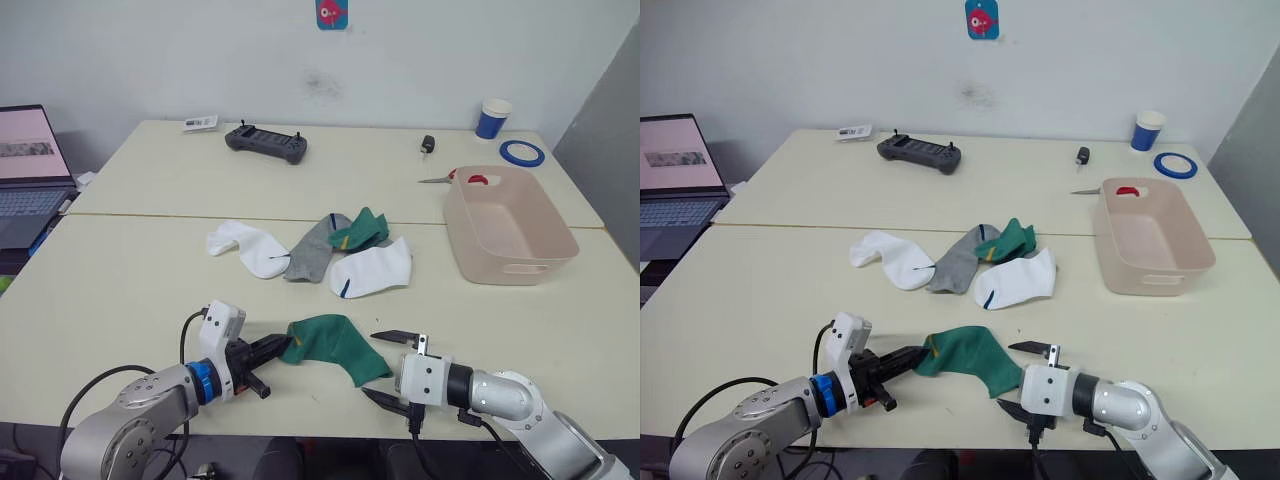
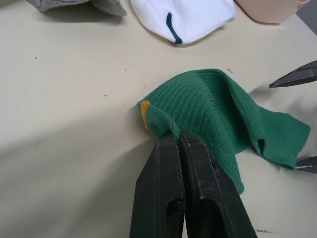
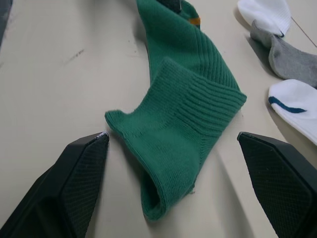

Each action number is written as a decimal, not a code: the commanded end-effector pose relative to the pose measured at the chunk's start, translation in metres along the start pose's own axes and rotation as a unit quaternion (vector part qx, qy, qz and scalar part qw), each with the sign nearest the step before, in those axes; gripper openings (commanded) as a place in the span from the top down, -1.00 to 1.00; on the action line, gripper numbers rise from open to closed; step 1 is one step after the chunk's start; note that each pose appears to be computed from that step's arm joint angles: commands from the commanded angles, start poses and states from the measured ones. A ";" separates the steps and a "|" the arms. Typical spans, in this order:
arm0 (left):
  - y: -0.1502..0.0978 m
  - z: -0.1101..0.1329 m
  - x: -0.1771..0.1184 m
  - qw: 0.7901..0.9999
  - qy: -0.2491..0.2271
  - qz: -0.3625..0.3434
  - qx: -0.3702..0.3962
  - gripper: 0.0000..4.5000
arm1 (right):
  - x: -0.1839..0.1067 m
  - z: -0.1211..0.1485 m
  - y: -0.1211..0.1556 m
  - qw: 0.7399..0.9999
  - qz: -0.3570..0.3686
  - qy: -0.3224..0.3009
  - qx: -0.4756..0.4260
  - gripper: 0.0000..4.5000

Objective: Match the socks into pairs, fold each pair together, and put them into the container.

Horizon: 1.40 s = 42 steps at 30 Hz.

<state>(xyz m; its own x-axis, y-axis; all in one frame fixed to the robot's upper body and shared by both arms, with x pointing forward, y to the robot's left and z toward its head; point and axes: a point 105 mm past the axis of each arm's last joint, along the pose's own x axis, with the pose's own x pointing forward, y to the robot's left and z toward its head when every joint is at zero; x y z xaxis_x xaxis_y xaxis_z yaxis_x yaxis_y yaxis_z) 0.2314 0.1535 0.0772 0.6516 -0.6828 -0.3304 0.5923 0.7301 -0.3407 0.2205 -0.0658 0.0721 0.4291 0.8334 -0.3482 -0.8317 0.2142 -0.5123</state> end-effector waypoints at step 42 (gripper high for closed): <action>0.014 -0.006 -0.031 0.998 0.041 -0.018 0.054 1.00 | -0.014 0.012 -0.021 0.938 -0.053 -0.025 0.343 0.99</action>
<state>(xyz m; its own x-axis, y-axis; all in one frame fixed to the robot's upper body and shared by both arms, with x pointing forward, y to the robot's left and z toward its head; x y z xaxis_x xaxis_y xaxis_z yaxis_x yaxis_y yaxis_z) 0.2118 0.1849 0.0737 0.5721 -0.7074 -0.4152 0.6554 0.6986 -0.2871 0.2257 -0.0741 0.0960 0.4867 0.8258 -0.2848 -0.8303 0.5387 0.1431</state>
